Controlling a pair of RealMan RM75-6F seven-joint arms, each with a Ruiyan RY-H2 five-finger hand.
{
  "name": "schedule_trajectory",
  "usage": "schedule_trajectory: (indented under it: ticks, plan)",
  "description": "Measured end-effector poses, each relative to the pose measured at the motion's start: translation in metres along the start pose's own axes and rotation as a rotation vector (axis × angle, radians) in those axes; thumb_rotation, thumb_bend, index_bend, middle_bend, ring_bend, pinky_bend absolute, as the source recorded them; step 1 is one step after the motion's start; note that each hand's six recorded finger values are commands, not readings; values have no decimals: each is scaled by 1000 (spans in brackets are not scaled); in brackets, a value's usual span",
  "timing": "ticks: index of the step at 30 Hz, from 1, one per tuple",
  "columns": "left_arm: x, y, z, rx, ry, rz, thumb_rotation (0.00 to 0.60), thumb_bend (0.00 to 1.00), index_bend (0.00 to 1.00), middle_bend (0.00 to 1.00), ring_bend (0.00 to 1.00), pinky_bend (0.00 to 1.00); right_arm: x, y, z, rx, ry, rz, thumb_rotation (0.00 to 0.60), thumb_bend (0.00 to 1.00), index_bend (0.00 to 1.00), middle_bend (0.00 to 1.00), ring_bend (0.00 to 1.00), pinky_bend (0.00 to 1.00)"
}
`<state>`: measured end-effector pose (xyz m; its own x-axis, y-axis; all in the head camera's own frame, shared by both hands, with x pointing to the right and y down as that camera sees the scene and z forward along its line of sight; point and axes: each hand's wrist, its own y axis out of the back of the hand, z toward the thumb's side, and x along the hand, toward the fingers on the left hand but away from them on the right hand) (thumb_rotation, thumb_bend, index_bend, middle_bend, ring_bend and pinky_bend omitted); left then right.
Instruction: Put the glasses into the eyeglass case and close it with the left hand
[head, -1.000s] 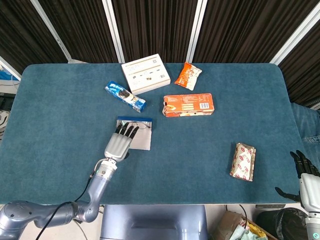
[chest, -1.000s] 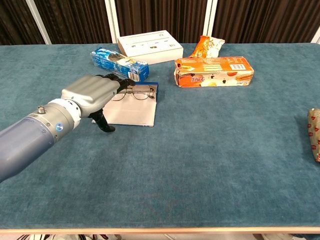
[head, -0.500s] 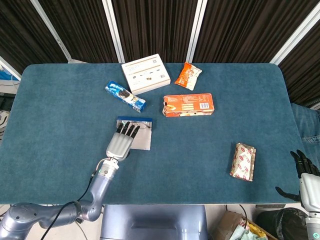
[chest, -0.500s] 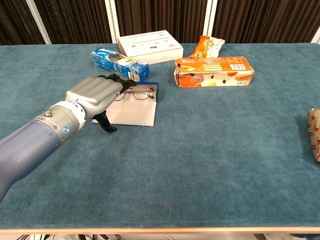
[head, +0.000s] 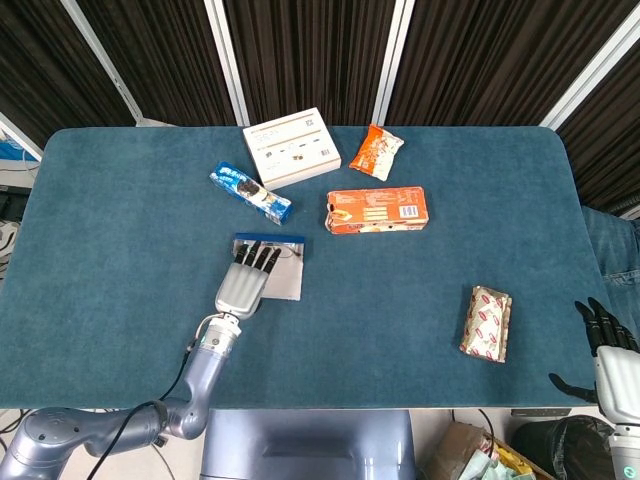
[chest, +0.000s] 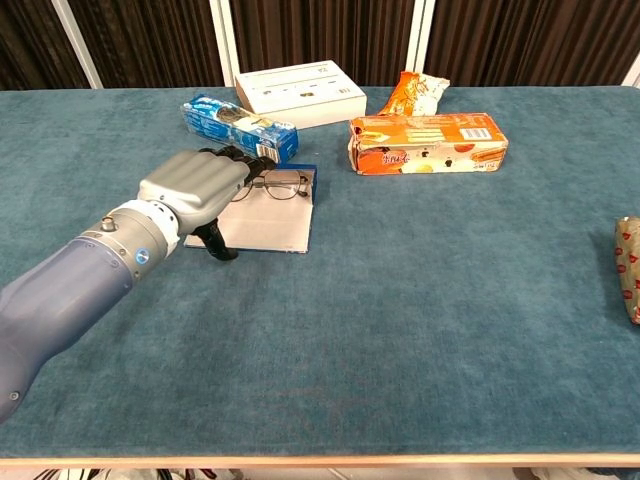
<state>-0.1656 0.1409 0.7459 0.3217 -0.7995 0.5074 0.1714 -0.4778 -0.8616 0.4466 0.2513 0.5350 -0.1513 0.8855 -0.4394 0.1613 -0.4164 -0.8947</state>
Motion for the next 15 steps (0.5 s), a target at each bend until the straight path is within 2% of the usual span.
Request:
schedule_trajectory:
  ticks: [11,15]
  plan:
    - [3,-1,1,10,7,3,600,157,102,126,6,118,1,-1,2,12,25,1,600,156,66,14,102,161]
    - [3,0,1,11,9,6,600,206,107,126,6,118,1,-1,2,8,23,3,600,156,66,14,102,161]
